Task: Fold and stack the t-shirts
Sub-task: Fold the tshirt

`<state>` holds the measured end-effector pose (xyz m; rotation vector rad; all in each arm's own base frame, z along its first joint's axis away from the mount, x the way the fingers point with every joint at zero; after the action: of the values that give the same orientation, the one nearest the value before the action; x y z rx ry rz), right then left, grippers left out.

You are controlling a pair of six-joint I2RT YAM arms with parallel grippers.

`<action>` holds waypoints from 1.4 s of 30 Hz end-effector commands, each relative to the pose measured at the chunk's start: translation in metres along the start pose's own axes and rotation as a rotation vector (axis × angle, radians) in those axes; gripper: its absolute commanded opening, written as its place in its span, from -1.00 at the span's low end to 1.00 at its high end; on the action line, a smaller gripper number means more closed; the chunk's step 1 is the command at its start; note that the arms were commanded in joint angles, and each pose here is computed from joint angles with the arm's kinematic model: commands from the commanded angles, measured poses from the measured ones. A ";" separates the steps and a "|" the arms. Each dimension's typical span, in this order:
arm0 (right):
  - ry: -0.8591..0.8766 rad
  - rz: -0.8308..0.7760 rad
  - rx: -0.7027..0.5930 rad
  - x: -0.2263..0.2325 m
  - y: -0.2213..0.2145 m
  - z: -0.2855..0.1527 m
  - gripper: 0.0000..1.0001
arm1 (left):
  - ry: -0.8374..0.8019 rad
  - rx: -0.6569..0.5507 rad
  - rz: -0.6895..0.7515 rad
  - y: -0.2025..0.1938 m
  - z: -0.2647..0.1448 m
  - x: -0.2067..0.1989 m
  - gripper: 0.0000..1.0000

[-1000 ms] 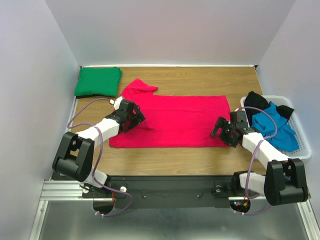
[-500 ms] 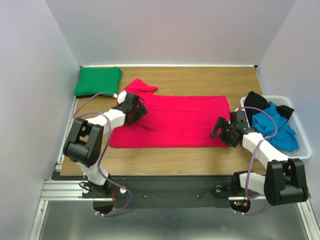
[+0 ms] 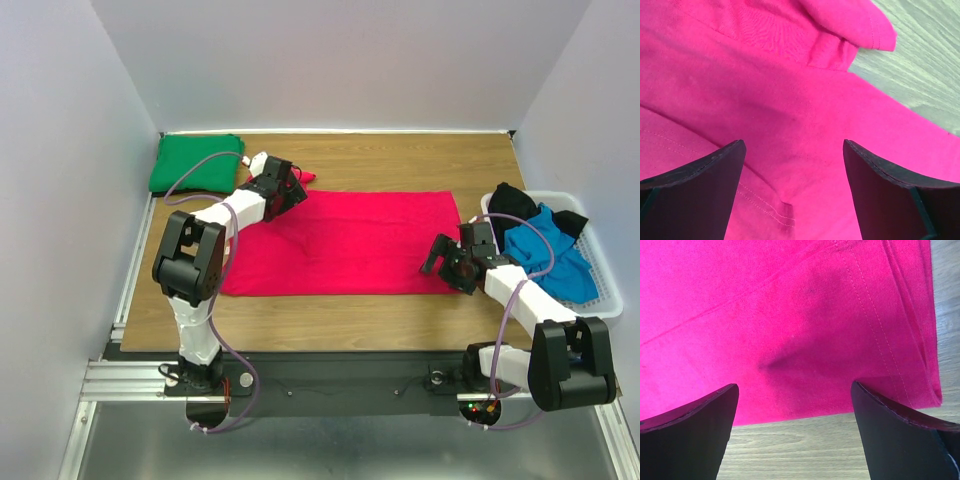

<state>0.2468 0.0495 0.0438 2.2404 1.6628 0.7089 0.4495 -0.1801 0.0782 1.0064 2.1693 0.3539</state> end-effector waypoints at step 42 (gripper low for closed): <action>0.157 -0.010 0.086 0.031 -0.043 -0.018 1.00 | 0.164 0.152 -0.220 -0.092 -0.140 0.185 0.97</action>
<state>0.2375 0.0922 0.0473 2.1931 1.7964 0.9248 0.2594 -0.1155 0.0506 0.8558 2.2602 0.1556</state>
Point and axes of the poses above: each gripper's point midway between its finger pads, its own z axis out along the fingers, its own x axis along the line the jaws close on, y = z × x, the point moved 1 cm from there along -z, back along the fingers, and after that the axes turned 10 degrees about -z, right-handed, at the moved point
